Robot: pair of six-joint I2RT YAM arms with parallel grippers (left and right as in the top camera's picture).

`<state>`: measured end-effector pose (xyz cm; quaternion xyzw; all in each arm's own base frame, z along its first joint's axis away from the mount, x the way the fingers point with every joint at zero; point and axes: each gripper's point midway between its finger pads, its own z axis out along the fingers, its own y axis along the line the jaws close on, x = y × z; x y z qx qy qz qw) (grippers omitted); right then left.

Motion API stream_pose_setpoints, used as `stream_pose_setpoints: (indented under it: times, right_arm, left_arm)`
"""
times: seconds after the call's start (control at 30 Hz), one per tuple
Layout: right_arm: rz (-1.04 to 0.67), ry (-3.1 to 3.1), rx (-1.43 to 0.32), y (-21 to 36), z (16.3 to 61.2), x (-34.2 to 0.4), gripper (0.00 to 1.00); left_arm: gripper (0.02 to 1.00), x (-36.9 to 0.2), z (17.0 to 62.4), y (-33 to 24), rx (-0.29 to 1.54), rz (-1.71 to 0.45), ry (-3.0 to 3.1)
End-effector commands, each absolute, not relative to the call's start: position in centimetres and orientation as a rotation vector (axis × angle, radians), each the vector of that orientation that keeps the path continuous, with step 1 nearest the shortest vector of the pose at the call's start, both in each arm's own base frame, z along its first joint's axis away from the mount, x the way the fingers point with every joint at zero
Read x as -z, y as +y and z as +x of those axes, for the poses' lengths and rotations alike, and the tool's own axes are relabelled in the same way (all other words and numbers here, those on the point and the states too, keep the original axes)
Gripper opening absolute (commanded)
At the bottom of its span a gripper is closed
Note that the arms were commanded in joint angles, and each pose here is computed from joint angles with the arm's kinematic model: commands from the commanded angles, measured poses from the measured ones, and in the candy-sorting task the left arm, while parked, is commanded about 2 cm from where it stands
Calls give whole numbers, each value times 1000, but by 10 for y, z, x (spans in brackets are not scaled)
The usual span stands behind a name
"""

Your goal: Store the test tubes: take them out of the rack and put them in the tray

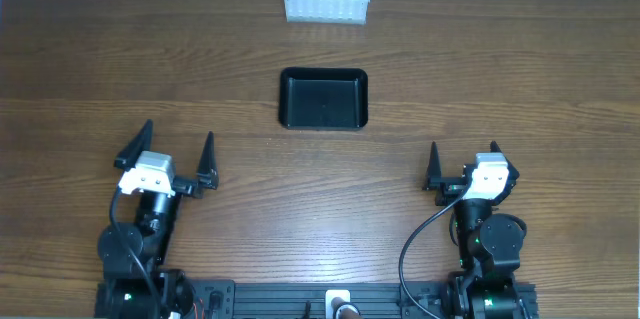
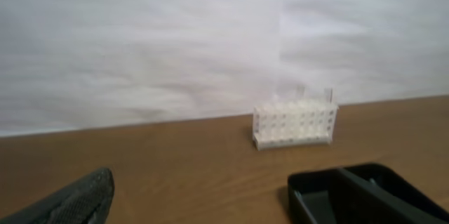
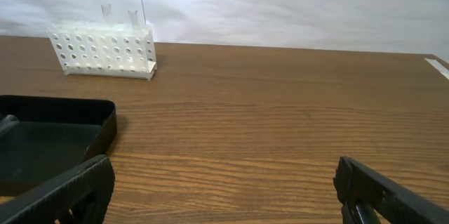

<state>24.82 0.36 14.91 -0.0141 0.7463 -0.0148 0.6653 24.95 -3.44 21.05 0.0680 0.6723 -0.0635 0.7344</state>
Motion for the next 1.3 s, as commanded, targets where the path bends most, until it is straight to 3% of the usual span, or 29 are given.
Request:
stream_pose_setpoints:
  times: [0.03, 0.3, 1.3]
  right_arm:
    - [-46, 1691, 27, 6, 248, -146, 991]
    - [-46, 1691, 27, 6, 248, -146, 991]
    - [-46, 1691, 27, 6, 248, -146, 991]
  left_arm:
    - [996, -191, 247, -39, 153, 184, 1501]
    - [1000, -160, 243, -35, 150, 165, 1624]
    - [998, -160, 243, -34, 150, 165, 1625]
